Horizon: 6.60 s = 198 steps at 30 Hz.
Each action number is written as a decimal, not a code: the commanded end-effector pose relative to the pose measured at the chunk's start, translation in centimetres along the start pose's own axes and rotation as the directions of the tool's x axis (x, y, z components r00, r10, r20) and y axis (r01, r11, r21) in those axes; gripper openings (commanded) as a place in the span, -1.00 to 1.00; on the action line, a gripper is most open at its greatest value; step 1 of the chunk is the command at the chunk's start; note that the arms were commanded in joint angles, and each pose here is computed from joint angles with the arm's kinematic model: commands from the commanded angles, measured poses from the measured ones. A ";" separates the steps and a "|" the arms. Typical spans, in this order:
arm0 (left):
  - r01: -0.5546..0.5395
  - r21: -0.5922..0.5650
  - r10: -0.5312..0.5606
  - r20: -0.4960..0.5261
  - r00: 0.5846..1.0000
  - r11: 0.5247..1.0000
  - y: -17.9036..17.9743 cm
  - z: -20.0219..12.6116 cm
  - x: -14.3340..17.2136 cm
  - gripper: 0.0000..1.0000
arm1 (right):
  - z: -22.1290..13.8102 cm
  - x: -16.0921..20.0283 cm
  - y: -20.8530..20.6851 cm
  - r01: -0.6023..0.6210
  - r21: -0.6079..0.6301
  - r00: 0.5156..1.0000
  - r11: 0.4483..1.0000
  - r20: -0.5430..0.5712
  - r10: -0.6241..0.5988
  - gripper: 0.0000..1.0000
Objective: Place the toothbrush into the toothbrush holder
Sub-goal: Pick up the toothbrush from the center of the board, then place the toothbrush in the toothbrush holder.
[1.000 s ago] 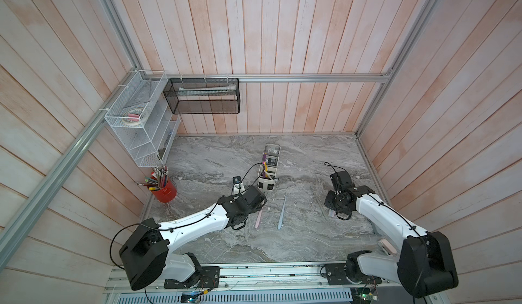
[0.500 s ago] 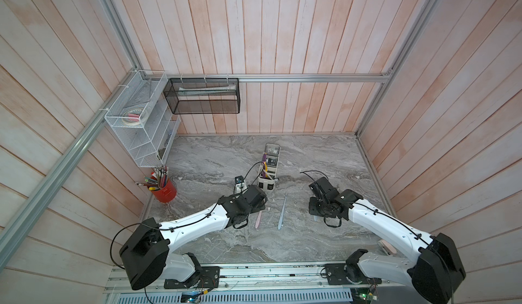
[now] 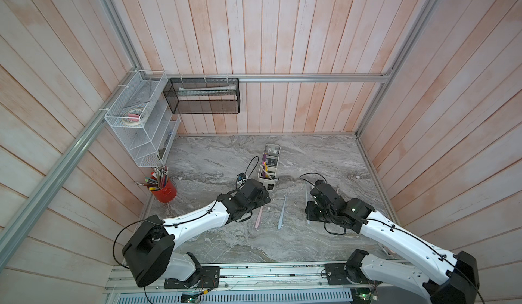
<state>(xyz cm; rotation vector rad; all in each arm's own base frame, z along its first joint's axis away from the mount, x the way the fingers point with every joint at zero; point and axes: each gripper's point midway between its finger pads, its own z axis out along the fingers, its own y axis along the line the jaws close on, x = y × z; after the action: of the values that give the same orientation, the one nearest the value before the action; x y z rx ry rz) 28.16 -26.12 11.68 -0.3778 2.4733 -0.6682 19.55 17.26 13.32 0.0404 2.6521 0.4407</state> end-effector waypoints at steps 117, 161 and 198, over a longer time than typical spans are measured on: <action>0.052 0.270 -0.015 -0.135 0.991 0.961 -10.9 0.2 0.8 -1.00 | -2.7 2.7 8.9 0.112 -0.293 0.993 0.950 -0.014 -0.121 -0.61; -0.466 0.003 0.289 0.779 0.556 0.885 -14.5 -12.6 -18.2 -1.00 | -9.5 -1.7 2.1 0.205 -0.252 0.893 0.946 0.444 -0.075 0.96; -0.525 -0.116 0.360 0.848 0.390 0.843 -16.6 -6.9 -19.3 -1.00 | -8.6 -1.2 3.0 0.246 -0.272 0.893 0.930 0.436 -0.109 0.96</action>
<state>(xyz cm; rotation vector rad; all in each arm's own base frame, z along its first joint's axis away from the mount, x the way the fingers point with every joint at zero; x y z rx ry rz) 41.97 -30.46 30.90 0.0936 1.4983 -0.3240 16.77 17.19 21.89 -0.1770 2.1335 0.7013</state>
